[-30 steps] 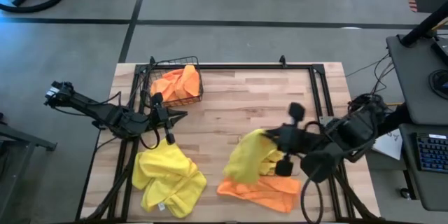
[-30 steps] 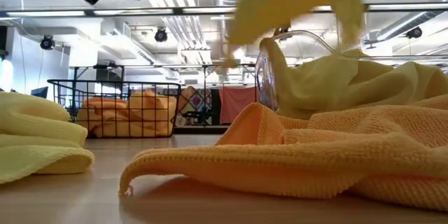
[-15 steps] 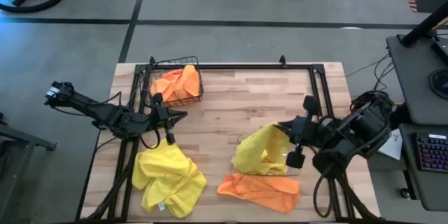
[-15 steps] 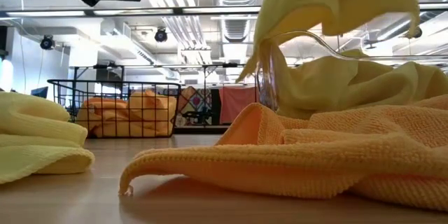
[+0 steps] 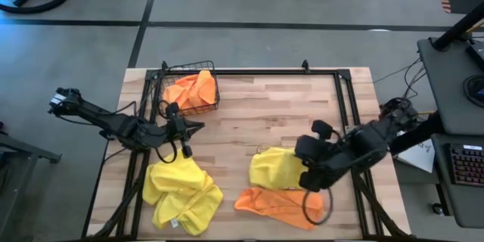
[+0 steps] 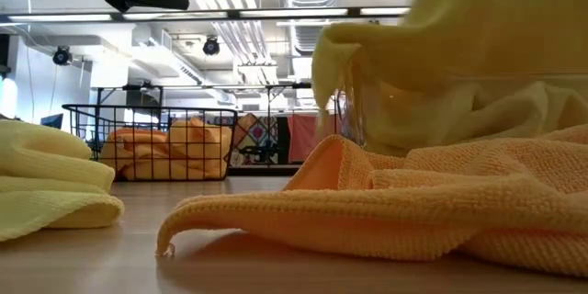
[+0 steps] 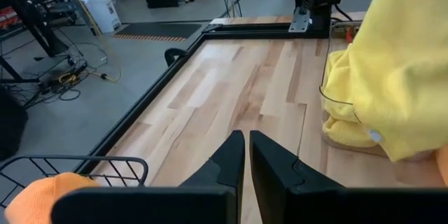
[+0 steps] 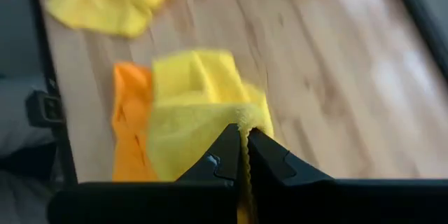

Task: Sort microfiber towel by color & place in baskets
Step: Put the yellow towel into the transparent bin

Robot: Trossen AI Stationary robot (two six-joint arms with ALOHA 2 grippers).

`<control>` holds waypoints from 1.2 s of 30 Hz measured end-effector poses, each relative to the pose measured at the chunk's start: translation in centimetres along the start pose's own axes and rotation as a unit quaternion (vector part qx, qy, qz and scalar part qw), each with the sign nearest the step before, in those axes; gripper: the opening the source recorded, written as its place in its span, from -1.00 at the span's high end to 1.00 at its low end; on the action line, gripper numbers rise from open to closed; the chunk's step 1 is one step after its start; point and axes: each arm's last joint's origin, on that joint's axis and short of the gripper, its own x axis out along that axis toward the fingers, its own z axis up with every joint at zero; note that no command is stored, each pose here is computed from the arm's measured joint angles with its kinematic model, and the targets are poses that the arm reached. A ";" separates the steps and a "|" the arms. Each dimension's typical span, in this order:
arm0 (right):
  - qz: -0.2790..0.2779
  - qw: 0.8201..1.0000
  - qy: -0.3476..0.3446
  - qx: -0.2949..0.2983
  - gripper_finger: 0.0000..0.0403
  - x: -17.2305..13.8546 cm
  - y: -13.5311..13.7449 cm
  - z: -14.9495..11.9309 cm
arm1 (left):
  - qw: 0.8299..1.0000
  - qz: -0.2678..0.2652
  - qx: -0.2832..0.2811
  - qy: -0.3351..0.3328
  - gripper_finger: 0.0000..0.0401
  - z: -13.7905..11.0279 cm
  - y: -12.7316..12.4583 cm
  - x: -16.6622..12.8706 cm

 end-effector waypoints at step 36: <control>-0.125 0.966 0.199 0.107 0.18 14.5 -3.7 -5.1 | 1.000 0.000 -0.001 -0.003 0.96 0.1 -0.2 0.2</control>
